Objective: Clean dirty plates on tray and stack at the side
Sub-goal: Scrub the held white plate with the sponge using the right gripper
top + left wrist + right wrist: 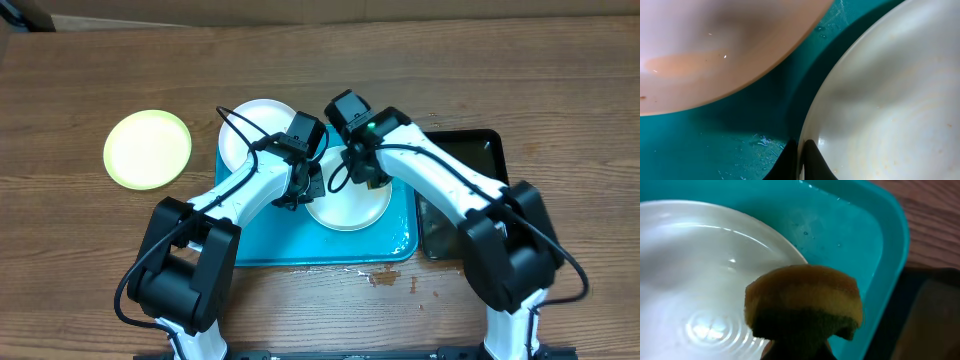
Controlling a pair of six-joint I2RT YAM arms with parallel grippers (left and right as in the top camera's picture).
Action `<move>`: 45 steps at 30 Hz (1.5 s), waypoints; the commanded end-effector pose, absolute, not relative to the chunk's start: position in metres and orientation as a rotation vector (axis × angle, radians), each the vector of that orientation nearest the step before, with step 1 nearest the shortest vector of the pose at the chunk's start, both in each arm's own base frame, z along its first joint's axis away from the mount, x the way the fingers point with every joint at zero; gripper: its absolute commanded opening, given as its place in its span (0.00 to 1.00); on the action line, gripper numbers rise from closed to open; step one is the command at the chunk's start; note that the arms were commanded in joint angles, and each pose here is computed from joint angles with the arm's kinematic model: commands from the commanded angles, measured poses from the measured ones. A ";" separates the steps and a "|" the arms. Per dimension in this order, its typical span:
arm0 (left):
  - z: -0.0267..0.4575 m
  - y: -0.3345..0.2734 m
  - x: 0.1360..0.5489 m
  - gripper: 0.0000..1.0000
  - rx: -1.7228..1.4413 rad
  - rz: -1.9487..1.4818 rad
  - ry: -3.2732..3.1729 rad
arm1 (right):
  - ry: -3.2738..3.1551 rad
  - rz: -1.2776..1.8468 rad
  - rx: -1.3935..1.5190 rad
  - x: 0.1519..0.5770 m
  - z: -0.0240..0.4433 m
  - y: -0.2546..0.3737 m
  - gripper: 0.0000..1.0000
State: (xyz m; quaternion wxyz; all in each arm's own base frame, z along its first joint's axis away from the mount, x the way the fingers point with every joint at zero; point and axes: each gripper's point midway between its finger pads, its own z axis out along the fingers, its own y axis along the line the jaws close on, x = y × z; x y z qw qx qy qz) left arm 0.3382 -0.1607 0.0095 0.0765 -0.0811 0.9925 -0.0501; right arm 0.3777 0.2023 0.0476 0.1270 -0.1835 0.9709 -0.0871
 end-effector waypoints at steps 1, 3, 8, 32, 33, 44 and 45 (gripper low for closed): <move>0.002 -0.155 0.333 0.05 -0.239 -0.103 2.996 | 2.810 -0.316 -0.533 0.385 0.044 0.197 0.24; 0.002 -0.155 0.333 0.05 -0.240 -0.104 2.996 | 2.824 -0.325 -0.536 0.383 0.039 0.197 0.38; 0.002 -0.156 0.333 0.05 -0.240 -0.110 2.997 | 2.832 -0.315 -0.539 0.382 0.038 0.198 0.29; 0.002 -0.156 0.333 0.04 -0.239 -0.109 2.997 | 2.987 -0.096 -0.339 0.360 -0.008 0.183 0.04; 0.002 -0.156 0.333 0.04 -0.239 -0.109 2.997 | 2.996 -0.073 -0.334 0.358 -0.010 0.184 0.04; 0.002 -0.156 0.333 0.04 -0.239 -0.110 2.997 | 3.028 0.213 -0.587 0.339 -0.013 0.211 0.04; 0.002 -0.156 0.333 0.04 -0.239 -0.110 2.997 | 3.027 0.263 -0.637 0.335 -0.012 0.216 0.04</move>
